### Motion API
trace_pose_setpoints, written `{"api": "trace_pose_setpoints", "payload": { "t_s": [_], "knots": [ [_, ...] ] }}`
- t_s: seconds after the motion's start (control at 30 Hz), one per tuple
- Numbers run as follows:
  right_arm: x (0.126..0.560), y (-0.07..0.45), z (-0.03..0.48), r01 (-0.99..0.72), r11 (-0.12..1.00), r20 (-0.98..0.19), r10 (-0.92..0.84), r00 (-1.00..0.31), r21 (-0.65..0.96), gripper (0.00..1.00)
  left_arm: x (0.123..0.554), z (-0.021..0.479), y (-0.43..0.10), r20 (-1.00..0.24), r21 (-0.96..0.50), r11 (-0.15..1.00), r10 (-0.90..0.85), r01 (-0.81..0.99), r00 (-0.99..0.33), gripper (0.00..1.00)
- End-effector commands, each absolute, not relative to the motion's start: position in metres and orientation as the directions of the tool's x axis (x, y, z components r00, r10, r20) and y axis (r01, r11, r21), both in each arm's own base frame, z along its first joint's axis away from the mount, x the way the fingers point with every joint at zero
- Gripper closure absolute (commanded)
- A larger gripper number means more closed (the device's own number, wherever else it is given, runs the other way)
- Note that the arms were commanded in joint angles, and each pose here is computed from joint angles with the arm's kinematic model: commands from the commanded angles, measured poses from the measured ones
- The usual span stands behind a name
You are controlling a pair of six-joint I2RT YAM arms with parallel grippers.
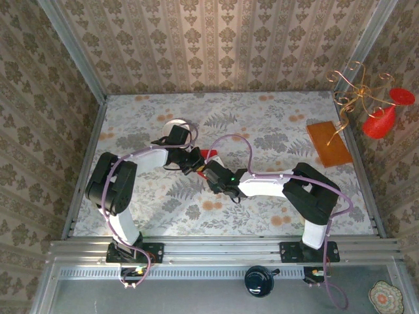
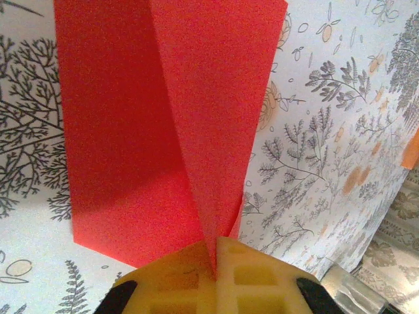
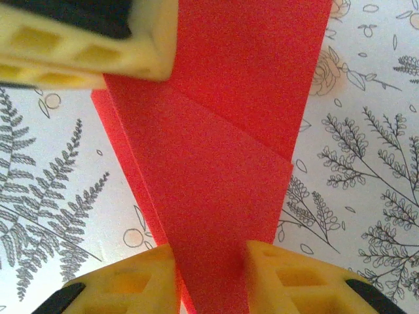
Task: Fold a paper plane with a square sheet of paper (pick it up from the middle)
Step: Fourth fold the wing at the center of the table.
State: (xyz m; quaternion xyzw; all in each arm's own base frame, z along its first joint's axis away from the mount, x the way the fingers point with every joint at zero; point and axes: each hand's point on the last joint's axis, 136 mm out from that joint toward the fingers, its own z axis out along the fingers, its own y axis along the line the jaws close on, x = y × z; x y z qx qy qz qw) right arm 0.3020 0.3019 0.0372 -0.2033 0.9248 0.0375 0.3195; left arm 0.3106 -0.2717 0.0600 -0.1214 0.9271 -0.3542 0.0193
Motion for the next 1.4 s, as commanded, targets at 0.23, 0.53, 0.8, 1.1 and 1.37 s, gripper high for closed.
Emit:
{"api": "trace_pose_setpoints", "payload": {
  "t_s": [0.23,0.53,0.8,1.1,1.37],
  "knots": [
    [0.303,0.297,0.028,-0.395,0.911,-0.583,-0.387,-0.714,-0.122,0.71,0.309,0.064,-0.276,0.075,-0.666,0.712,-0.236,-0.224,-0.969,0.93],
    [0.298,0.289,0.020,-0.386,0.912,-0.563,-0.392,-0.728,-0.136,0.73,0.309,0.064,-0.277,0.077,-0.669,0.708,-0.237,-0.226,-0.969,0.93],
    [0.299,0.291,0.023,-0.397,0.908,-0.567,-0.399,-0.721,-0.134,0.80,0.309,0.063,-0.276,0.077,-0.667,0.709,-0.237,-0.227,-0.969,0.93],
    [0.290,0.295,0.012,-0.436,0.894,-0.540,-0.416,-0.731,-0.099,0.88,0.316,0.068,-0.256,0.054,-0.655,0.716,-0.273,-0.241,-0.960,0.71],
    [0.275,0.299,-0.002,-0.462,0.886,-0.496,-0.390,-0.776,0.026,0.91,0.336,0.090,-0.214,-0.022,-0.653,0.714,-0.353,-0.254,-0.935,0.60]
  ]
}}
